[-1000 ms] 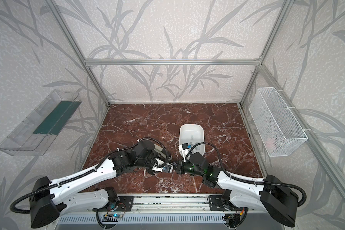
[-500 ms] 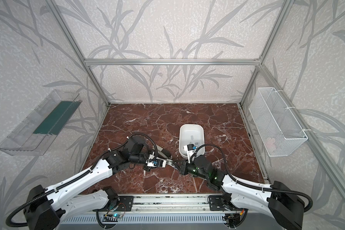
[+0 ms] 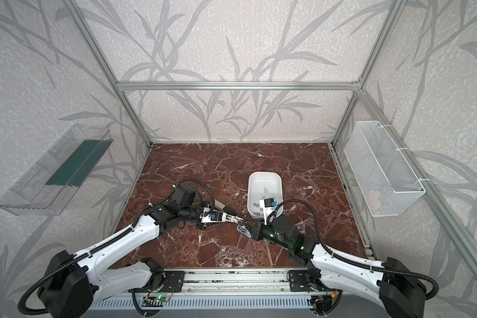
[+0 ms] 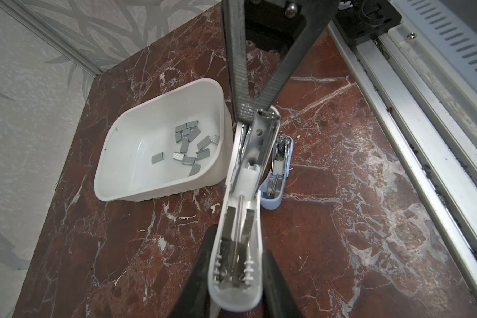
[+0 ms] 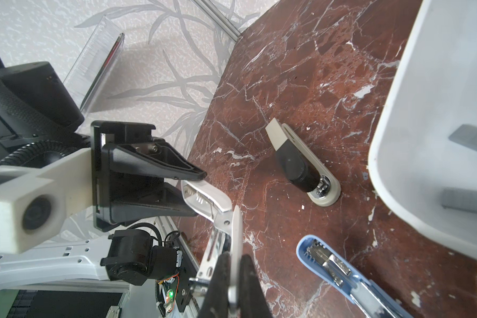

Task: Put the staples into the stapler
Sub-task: 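Pull the white stapler top open with the right gripper while the left holds the base, then lower the opened white stapler to the table with both grippers and release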

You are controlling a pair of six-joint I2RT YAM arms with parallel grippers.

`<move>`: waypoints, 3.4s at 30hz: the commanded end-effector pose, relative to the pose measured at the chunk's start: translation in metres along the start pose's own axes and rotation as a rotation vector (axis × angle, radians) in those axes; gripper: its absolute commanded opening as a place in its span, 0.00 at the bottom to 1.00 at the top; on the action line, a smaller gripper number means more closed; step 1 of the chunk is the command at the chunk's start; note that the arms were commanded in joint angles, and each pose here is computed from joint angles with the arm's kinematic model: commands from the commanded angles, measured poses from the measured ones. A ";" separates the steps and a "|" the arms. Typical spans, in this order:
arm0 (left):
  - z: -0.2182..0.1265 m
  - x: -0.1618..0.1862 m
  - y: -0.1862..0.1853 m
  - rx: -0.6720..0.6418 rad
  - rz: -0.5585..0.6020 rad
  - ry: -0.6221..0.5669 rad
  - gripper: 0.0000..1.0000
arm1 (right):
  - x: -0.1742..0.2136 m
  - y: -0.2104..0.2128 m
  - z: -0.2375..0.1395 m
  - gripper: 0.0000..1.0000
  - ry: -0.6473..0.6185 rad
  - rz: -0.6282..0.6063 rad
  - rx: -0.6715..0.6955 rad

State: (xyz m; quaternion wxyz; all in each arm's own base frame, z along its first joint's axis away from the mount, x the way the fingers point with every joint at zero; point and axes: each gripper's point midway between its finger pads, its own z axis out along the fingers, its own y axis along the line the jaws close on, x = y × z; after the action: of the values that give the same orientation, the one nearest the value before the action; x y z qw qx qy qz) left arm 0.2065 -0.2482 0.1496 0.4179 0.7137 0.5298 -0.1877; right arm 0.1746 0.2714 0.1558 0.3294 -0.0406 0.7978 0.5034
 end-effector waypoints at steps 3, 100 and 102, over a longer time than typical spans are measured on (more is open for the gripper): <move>0.001 0.026 0.017 -0.050 -0.003 0.104 0.37 | 0.024 0.000 -0.003 0.00 0.085 -0.003 -0.017; 0.069 0.084 -0.114 0.443 0.264 0.369 0.18 | 0.089 -0.038 0.032 0.22 0.080 0.146 0.163; 0.067 0.079 -0.114 0.441 0.265 0.350 0.29 | 0.084 -0.042 0.024 0.25 0.076 0.130 0.221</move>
State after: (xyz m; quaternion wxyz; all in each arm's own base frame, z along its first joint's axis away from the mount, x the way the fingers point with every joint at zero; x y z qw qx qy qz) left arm 0.1576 -0.2659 0.0242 0.2294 0.8630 0.4359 -0.1126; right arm 0.1366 0.3079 0.0774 0.2589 0.0381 0.8321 0.4889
